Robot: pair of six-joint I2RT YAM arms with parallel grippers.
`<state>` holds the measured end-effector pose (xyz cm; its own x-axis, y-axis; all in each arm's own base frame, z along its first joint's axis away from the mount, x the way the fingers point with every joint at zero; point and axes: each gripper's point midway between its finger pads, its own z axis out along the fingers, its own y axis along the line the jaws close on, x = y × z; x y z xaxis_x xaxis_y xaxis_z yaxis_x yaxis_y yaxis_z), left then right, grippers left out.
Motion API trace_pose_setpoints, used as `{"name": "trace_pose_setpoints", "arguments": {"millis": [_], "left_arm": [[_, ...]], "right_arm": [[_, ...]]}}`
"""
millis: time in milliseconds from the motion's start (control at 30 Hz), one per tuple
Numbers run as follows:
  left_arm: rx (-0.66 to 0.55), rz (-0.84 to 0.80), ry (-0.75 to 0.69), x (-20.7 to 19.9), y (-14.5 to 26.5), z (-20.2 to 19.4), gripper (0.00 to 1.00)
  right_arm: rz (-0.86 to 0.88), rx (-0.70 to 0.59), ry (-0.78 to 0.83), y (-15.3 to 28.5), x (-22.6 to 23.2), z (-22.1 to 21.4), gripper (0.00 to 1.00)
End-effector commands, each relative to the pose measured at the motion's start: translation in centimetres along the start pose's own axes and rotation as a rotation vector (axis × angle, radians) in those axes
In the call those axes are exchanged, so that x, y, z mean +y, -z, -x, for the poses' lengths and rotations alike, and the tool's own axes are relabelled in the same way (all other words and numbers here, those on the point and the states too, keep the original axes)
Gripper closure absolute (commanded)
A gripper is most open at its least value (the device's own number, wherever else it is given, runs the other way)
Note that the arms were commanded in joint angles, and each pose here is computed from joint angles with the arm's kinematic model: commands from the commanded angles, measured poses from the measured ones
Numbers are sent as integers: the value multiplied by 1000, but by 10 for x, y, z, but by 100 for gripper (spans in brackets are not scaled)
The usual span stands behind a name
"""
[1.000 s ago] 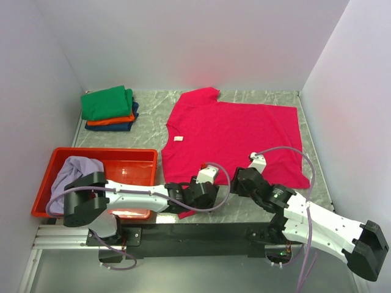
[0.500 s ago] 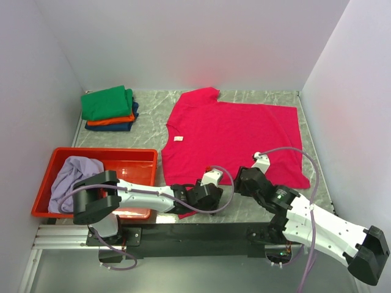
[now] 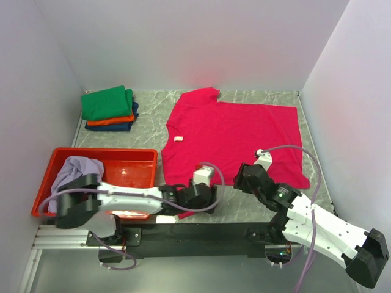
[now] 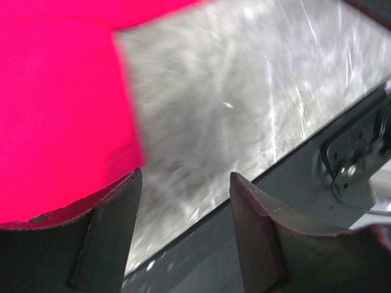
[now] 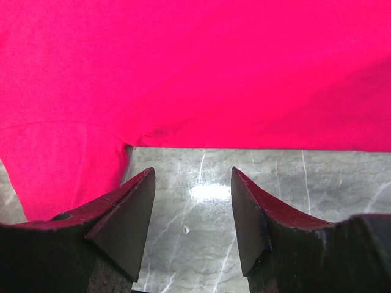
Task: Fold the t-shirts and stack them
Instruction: Flatten the tshirt out
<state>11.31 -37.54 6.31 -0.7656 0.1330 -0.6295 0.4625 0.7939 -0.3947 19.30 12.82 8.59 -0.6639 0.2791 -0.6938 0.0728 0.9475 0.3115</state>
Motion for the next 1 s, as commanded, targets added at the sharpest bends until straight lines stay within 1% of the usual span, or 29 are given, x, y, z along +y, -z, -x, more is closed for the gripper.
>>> {"name": "trace_pose_setpoints", "arguments": {"millis": [0, 67, 100, 133, 267, 300, 367, 500, 733, 967], "left_arm": [[-122, 156, 134, 32, 31, 23, 34], [-138, 230, 175, 50, 45, 19, 34], [-139, 319, 221, 72, 52, 9, 35], [-131, 347, 229, 79, 57, 3, 36], [-63, 418, 300, 105, 66, -27, 36], [-46, 423, 329, 106, 66, -34, 36], [-22, 449, 336, 112, 68, -45, 37], [-19, 474, 367, 113, 71, -49, 39], [15, 506, 359, 113, 67, -57, 40], [30, 456, 335, 97, 65, -53, 41]], "right_arm": [[15, -50, -15, 2, 7, 17, 40], [15, -49, -12, 0, 7, 18, 40], [15, -49, -11, 0, 7, 19, 40], [12, -50, -10, -1, 7, 20, 40], [15, -49, -3, -4, 9, 23, 40], [23, -50, -5, -4, 11, 24, 40], [23, -51, -4, -5, 11, 25, 40], [23, -50, -2, -6, 10, 25, 40], [30, -47, -8, -8, 8, 24, 40], [44, -49, -16, -9, 9, 24, 40]]}}
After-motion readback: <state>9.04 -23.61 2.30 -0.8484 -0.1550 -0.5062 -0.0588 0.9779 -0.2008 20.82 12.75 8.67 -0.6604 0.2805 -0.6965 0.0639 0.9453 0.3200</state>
